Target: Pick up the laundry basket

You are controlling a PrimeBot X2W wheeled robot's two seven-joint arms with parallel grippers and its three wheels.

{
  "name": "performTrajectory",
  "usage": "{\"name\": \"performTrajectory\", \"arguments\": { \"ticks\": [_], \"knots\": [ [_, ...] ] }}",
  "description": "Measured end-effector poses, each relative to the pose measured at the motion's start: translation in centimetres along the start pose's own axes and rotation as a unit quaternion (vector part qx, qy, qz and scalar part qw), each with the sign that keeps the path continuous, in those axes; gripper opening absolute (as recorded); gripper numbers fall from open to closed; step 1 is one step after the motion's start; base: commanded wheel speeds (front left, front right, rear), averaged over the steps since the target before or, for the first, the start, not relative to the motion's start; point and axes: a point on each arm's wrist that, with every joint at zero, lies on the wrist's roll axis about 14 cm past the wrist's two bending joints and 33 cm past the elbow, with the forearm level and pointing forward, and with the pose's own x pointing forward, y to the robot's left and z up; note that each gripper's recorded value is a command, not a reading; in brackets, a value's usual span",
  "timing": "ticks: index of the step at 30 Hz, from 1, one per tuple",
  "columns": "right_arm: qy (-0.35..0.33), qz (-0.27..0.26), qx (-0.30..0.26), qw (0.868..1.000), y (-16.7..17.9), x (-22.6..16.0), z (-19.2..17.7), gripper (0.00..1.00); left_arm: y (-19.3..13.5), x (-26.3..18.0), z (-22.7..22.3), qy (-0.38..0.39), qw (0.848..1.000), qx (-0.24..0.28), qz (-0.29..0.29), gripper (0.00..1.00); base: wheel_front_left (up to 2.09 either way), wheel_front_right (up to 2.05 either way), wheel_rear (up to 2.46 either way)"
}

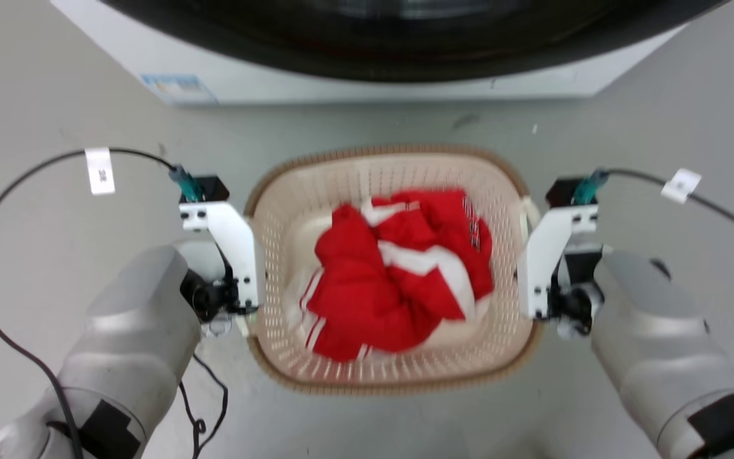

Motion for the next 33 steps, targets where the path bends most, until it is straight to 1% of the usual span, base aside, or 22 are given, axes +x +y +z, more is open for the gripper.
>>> {"name": "performTrajectory", "arguments": {
  "ticks": [8,17,26,33],
  "knots": [
    [0.014,0.006,0.003,1.0,1.2,-4.7,-1.9,0.0,-1.9,-4.7,-1.3,-0.005,1.0,0.002,-0.003,0.0,0.0,0.0,0.0],
    [0.031,0.015,-0.005,0.999,2.6,-8.8,-3.7,0.0,-3.2,-9.0,-2.9,-0.014,1.0,0.002,-0.006,0.0,0.0,0.0,0.0],
    [0.009,0.011,-0.02,1.0,3.3,-11.7,-4.2,0.0,-4.0,-11.4,-5.5,-0.007,1.0,-0.005,-0.009,0.0,0.0,0.0,0.0],
    [-0.005,0.01,-0.022,1.0,3.6,-13.4,-5.2,0.0,-4.8,-12.8,-6.9,-0.02,1.0,-0.002,-0.012,0.0,0.0,0.0,0.0]
  ]
}}
